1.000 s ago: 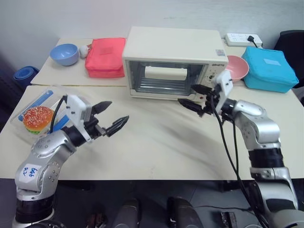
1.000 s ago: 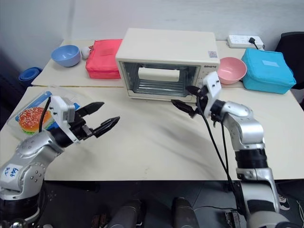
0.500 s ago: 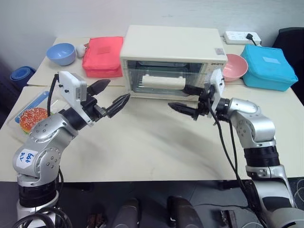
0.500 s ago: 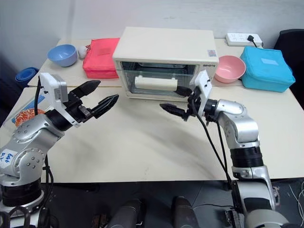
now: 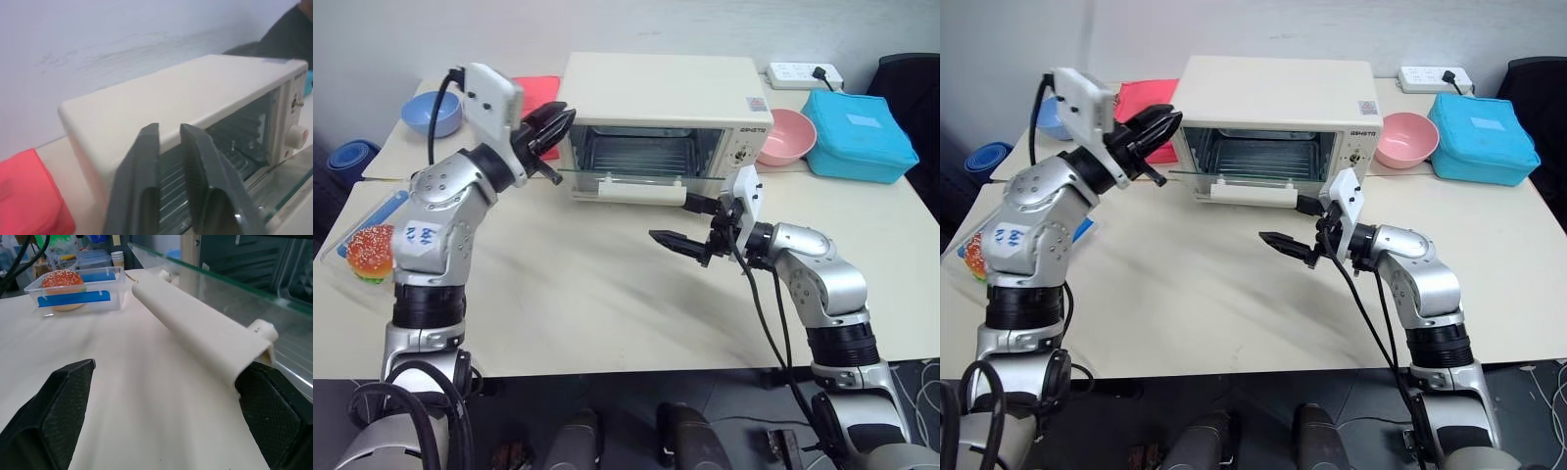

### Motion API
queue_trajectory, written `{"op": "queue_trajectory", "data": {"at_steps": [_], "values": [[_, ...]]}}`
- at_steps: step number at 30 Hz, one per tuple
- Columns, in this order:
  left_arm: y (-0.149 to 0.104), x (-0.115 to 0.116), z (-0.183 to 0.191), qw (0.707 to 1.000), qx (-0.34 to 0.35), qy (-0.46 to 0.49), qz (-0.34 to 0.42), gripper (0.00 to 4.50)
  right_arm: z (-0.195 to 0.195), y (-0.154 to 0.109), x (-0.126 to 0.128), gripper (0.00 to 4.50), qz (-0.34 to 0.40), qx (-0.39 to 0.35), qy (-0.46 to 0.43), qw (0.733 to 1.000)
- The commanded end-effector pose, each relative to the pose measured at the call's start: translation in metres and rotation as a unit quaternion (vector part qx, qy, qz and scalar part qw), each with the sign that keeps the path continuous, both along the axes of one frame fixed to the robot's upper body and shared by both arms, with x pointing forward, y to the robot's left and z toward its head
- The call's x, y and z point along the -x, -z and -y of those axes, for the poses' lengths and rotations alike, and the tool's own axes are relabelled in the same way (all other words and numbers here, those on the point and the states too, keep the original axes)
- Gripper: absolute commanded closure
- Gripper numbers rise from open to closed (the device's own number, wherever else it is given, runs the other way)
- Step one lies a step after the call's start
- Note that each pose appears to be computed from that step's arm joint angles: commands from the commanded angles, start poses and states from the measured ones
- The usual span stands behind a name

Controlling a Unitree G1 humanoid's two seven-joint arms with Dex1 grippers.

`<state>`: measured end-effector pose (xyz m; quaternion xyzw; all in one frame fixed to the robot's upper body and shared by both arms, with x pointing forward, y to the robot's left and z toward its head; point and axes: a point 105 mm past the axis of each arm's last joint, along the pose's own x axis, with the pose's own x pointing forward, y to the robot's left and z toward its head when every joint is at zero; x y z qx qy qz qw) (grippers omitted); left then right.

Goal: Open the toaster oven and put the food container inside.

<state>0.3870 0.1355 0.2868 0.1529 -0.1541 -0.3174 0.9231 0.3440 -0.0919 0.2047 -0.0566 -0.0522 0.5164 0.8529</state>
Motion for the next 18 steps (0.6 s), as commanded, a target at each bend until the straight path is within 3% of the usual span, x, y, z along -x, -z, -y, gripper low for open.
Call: {"op": "queue_trajectory", "data": {"at_steps": [1, 4, 11, 18], "values": [[0.012, -0.004, 0.004, 0.997, -0.076, 0.015, 0.007, 4.48, -0.001, -0.009, 0.003, 0.0, 0.024, -0.007, 0.0, 1.0], [0.026, -0.007, 0.007, 0.994, -0.11, 0.026, -0.009, 4.48, 0.002, -0.009, 0.004, 0.0, 0.025, -0.009, 0.007, 1.0], [0.038, -0.005, 0.019, 0.992, -0.116, 0.052, -0.017, 4.48, 0.021, -0.005, 0.017, 0.0, 0.018, 0.005, 0.039, 0.999], [0.062, 0.0, 0.027, 0.99, -0.113, 0.068, -0.048, 4.48, 0.064, 0.008, 0.067, 0.0, -0.041, 0.061, 0.045, 0.996]]}}
